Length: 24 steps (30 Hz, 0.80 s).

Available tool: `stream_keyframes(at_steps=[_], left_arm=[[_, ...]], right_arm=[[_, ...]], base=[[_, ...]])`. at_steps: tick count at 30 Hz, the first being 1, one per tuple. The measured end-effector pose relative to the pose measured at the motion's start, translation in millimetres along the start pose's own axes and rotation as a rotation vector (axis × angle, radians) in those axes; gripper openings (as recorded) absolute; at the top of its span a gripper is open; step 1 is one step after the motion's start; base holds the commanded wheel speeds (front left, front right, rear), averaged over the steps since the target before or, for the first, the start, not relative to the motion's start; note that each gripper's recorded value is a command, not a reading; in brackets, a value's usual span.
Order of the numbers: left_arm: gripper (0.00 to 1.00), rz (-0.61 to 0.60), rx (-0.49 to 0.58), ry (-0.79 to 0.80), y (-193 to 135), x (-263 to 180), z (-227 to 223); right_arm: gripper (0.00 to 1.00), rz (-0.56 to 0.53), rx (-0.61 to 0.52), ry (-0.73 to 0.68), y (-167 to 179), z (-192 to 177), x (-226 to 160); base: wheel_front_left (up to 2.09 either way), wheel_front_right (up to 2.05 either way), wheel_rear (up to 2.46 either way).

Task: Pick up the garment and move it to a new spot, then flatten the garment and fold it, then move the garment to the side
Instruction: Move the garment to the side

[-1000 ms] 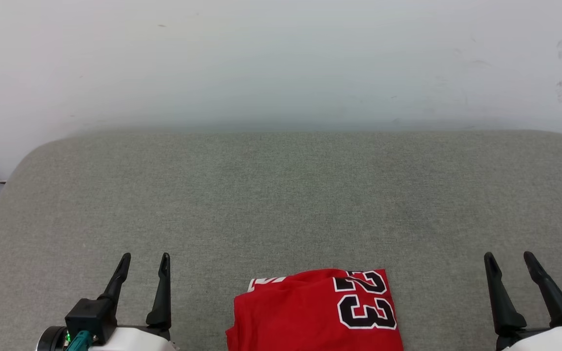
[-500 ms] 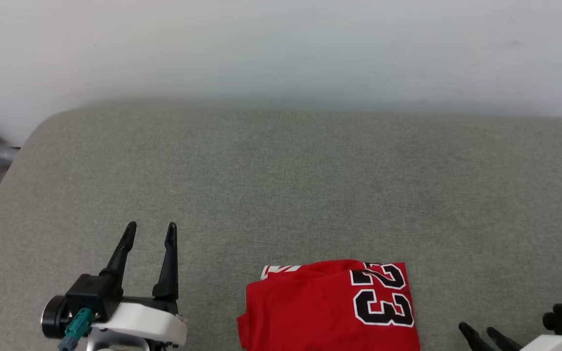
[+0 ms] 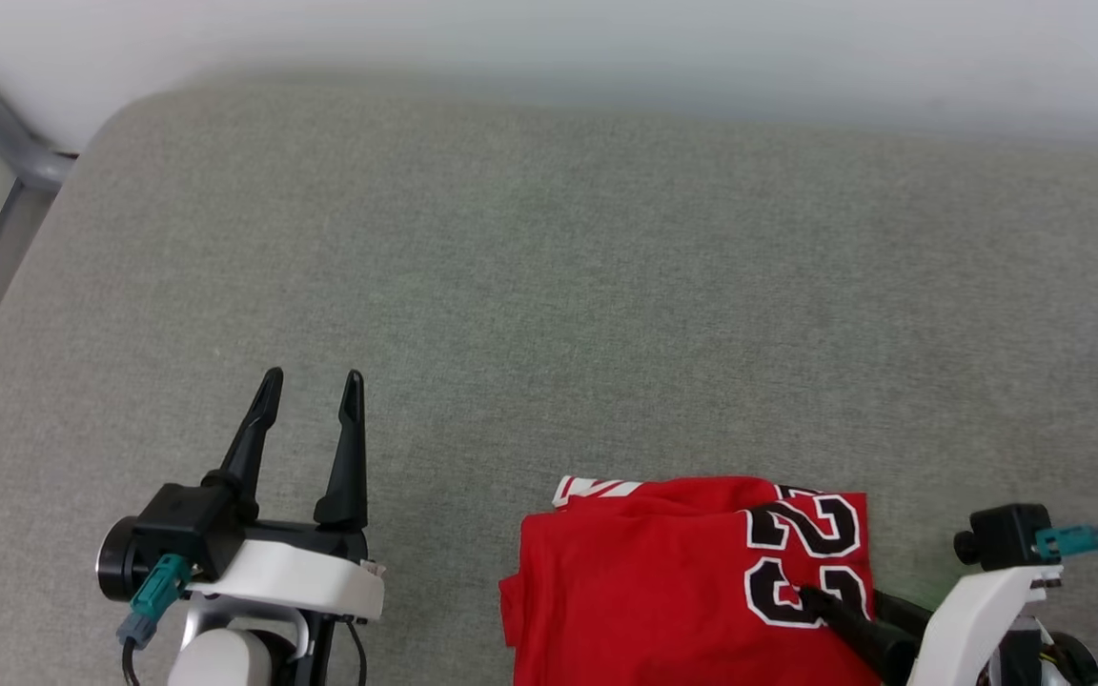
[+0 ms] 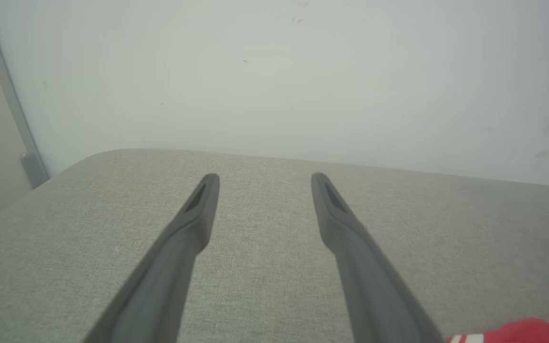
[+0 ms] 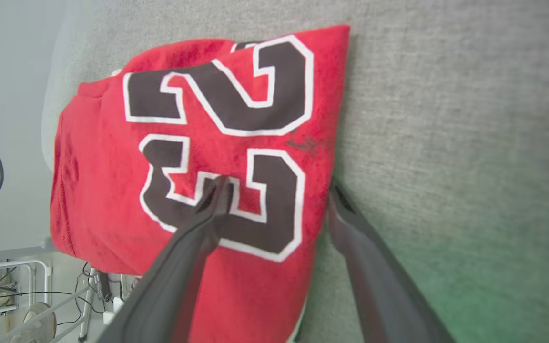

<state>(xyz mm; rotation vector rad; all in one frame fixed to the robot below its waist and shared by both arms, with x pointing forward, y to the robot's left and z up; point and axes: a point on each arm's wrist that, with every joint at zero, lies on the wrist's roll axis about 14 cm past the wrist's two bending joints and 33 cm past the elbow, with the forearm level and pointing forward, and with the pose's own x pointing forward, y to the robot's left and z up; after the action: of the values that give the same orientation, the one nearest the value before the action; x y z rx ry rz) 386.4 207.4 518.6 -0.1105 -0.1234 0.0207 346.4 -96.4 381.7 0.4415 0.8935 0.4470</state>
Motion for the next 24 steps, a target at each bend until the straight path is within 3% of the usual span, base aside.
stream_keyframes(at_steps=[6,7,8,9,19,24], left_arm=[[1.0,0.025,0.003,0.016,8.4,1.2,-5.9],[1.0,0.029,0.004,0.019,9.9,0.9,-7.0],[1.0,0.034,0.007,0.021,11.0,0.8,-7.7],[1.0,0.037,0.007,0.023,12.0,0.8,-8.3],[1.0,0.006,0.013,-0.008,2.8,0.4,1.7],[1.0,-0.06,0.013,-0.022,-17.2,7.3,4.2]], right_arm=[[0.98,0.031,-0.01,0.123,4.5,-19.3,20.4],[0.44,0.035,-0.014,0.131,5.1,-20.1,22.3],[0.05,0.041,-0.012,0.134,6.8,-20.5,23.7],[0.0,0.045,-0.006,0.135,7.3,-20.4,24.5],[0.0,0.029,-0.078,0.024,11.9,-0.3,9.7],[0.0,-0.059,-0.111,-0.043,-11.1,10.2,-15.3]], base=[[0.0,0.0,0.0],[0.0,0.0,0.0],[0.0,0.0,0.0],[0.0,0.0,0.0],[0.0,0.0,0.0],[0.0,0.0,0.0]])
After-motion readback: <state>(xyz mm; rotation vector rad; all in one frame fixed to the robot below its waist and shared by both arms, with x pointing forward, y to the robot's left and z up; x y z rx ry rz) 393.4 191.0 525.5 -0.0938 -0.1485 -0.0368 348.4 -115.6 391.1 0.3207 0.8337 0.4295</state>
